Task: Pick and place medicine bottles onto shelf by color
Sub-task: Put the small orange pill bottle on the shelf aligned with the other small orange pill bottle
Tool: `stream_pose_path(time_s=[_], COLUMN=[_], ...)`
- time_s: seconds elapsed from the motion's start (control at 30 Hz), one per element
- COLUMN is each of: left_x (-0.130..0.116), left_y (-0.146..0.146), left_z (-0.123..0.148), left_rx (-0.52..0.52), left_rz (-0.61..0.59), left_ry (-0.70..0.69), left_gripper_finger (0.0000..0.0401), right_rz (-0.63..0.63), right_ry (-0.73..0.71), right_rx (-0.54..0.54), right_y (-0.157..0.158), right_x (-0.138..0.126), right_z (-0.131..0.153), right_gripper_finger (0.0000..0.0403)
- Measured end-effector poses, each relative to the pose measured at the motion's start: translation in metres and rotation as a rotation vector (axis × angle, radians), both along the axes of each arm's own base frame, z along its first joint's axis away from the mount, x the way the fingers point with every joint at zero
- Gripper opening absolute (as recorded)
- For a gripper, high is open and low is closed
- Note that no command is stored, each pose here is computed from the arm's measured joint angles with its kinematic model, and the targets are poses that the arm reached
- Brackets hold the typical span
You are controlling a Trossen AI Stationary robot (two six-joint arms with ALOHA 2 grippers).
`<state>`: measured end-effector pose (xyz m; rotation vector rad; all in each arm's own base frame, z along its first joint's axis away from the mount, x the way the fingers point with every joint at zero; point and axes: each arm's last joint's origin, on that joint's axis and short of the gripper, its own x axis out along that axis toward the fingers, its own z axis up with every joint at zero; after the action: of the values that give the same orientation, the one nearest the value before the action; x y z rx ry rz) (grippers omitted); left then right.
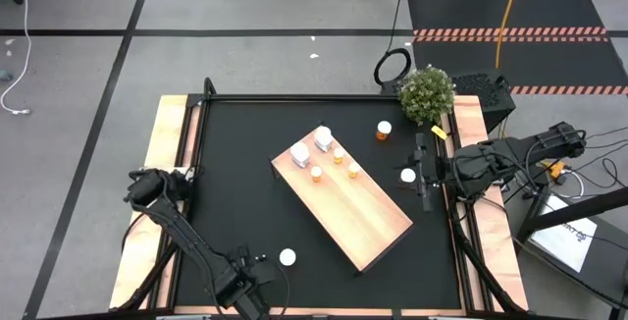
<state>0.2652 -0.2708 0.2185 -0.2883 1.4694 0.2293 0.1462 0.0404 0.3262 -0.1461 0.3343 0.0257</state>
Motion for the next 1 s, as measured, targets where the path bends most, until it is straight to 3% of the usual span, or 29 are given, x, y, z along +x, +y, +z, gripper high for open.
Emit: stream_pose_path(time_s=[0.47,1.0], left_x=[-0.003,-0.004], left_y=[0.004,0.001], left_z=[-0.021,-0.021], left_rx=[0.028,0.035], left_rz=[-0.029,-0.017], left_ry=[0.044,0.025], left_gripper_finger=[0.0255,0.0251], right_rz=[0.001,0.003], right_ry=[0.018,0.019], right_rx=[-0.009,-0.016], right_y=[0.0,0.0], right_x=[-0.001,-0.001], right_z=[-0.002,-0.002], right_gripper_finger=[0.016,0.016])
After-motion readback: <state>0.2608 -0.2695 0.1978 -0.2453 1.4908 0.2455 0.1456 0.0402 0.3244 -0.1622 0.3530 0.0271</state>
